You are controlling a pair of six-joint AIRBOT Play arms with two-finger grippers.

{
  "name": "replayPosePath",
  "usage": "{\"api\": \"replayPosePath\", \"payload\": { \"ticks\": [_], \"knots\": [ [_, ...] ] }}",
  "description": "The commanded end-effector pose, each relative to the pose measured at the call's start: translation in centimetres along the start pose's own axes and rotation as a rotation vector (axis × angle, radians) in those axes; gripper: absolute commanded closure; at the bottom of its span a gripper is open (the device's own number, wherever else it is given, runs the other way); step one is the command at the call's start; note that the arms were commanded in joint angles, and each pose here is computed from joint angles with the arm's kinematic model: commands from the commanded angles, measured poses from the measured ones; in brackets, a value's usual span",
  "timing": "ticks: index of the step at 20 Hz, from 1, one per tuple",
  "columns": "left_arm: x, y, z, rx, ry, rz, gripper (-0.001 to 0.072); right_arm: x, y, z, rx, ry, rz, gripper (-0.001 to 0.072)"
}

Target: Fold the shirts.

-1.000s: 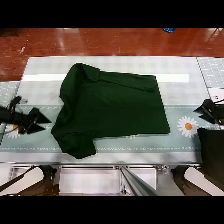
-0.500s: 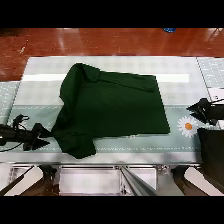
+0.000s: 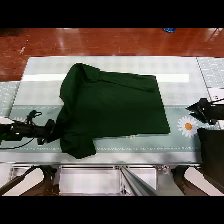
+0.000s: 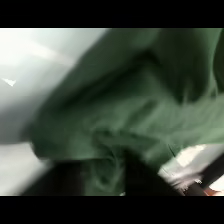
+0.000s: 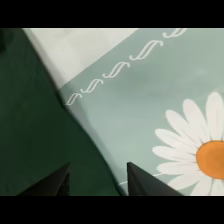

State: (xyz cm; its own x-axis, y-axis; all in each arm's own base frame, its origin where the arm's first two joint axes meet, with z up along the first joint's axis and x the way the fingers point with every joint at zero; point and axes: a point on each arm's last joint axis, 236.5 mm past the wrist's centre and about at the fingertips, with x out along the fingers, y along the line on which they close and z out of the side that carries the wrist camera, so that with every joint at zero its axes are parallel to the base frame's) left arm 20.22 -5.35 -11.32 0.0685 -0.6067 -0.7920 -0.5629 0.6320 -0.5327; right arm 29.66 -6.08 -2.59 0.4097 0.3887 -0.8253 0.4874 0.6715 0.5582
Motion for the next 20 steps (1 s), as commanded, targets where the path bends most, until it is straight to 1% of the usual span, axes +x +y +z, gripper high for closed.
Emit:
{"api": "replayPosePath", "payload": {
  "ticks": [1, 3, 4, 6, 8, 10, 13, 15, 18, 20],
  "knots": [
    [0.7, -1.4, 0.3, 0.05, -0.001, -0.012, 0.0688, -0.1, -1.2, 0.0, -0.005, -0.002, -0.045, 0.0307],
    [0.0, -2.3, 0.6, 0.088, 0.007, -0.023, 0.0688, -0.1, -3.9, -2.1, 0.006, 0.078, -0.15, 0.0307],
    [-0.3, -2.6, 0.8, 0.097, 0.005, -0.027, 0.0688, 0.4, -4.8, -4.6, 0.059, 0.161, -0.168, 0.0307],
    [-0.6, -3.1, 1.3, 0.101, -0.012, -0.037, 0.0687, 1.9, -4.8, -9.2, 0.103, 0.301, -0.121, 0.0307],
    [-0.6, -3.6, 1.7, 0.086, -0.028, -0.059, 0.0687, 2.9, -5.1, -11.5, 0.13, 0.35, -0.101, 0.0307],
    [-0.6, -4.4, 1.7, 0.088, -0.032, -0.09, 0.0688, 3.4, -5.0, -12.1, 0.123, 0.365, -0.102, 0.0307],
    [-0.5, -4.3, 2.0, 0.096, -0.045, -0.083, 0.0687, 4.7, -3.0, -13.3, 0.061, 0.399, -0.078, 0.0307],
    [-0.4, -4.2, 2.1, 0.094, -0.051, -0.081, 0.0688, 6.2, -1.8, -12.8, 0.047, 0.374, -0.068, 0.0307],
    [-0.4, -4.3, 1.9, 0.094, -0.043, -0.085, 0.0687, 8.1, 0.3, -12.6, 0.033, 0.386, 0.003, 0.0307],
    [-0.4, -4.3, 1.9, 0.094, -0.045, -0.085, 0.0687, 9.5, 0.8, -12.1, 0.007, 0.386, -0.006, 0.0308]
  ]
}}
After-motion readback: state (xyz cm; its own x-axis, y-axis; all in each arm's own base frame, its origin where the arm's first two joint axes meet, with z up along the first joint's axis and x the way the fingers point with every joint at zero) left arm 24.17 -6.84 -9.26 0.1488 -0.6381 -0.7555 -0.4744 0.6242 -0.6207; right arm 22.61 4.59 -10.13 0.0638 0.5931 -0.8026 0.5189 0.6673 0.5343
